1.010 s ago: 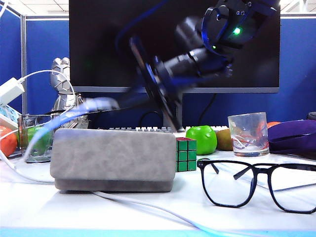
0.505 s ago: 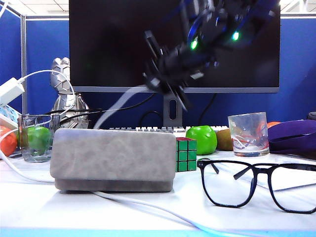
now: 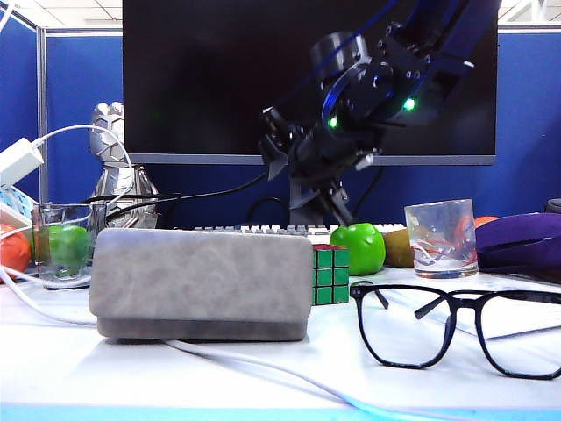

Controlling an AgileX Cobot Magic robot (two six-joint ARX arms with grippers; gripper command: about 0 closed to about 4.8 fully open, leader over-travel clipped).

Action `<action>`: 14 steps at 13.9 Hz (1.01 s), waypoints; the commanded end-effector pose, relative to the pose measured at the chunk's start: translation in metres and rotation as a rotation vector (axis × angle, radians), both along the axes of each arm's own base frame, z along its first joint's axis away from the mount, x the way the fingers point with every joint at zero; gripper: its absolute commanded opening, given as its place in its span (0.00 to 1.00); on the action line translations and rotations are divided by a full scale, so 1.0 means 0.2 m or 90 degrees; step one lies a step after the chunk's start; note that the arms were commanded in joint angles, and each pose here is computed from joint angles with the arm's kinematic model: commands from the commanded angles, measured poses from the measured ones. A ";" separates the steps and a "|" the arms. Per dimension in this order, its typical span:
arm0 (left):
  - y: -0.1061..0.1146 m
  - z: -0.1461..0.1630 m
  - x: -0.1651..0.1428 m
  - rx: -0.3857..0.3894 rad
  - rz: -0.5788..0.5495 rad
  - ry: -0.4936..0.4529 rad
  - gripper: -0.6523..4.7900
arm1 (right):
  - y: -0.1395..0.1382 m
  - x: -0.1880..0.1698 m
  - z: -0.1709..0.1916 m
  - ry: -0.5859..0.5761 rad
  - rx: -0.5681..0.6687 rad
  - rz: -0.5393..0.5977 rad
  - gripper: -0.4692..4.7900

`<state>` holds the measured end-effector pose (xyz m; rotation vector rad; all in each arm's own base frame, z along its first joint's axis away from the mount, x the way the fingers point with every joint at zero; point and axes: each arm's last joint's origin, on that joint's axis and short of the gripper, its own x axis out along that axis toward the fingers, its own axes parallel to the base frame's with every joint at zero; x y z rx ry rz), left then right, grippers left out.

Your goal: Pick up the glasses, fold the temples of the glasses, place the glasses into the glasses case, and finally close the glasses case.

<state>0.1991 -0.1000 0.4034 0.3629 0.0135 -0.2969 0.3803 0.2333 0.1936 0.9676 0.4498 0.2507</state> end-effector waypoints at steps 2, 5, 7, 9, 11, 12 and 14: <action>0.00 0.01 -0.01 -0.005 0.002 -0.008 0.46 | -0.07 -0.03 0.22 -0.108 -0.113 0.031 0.54; 0.01 0.01 -0.01 -0.005 0.001 -0.007 0.46 | -0.20 -0.15 0.50 -0.184 -0.281 0.075 0.46; 0.01 0.02 -0.02 -0.007 -0.003 -0.010 0.46 | -0.34 -0.33 0.72 -0.215 -0.409 0.151 0.40; 0.01 0.02 -0.02 -0.008 -0.006 -0.011 0.46 | -0.45 -0.51 0.85 -0.221 -0.451 0.272 0.36; 0.00 0.02 -0.03 -0.011 -0.047 -0.011 0.46 | -0.52 -0.69 0.88 -0.186 -0.457 0.399 0.36; 0.00 0.02 -0.03 -0.012 -0.066 -0.011 0.46 | -0.55 -0.78 0.87 -0.151 -0.447 0.496 0.36; 0.00 0.03 -0.04 -0.013 -0.073 -0.012 0.46 | -0.57 -0.87 0.81 -0.052 -0.392 0.631 0.36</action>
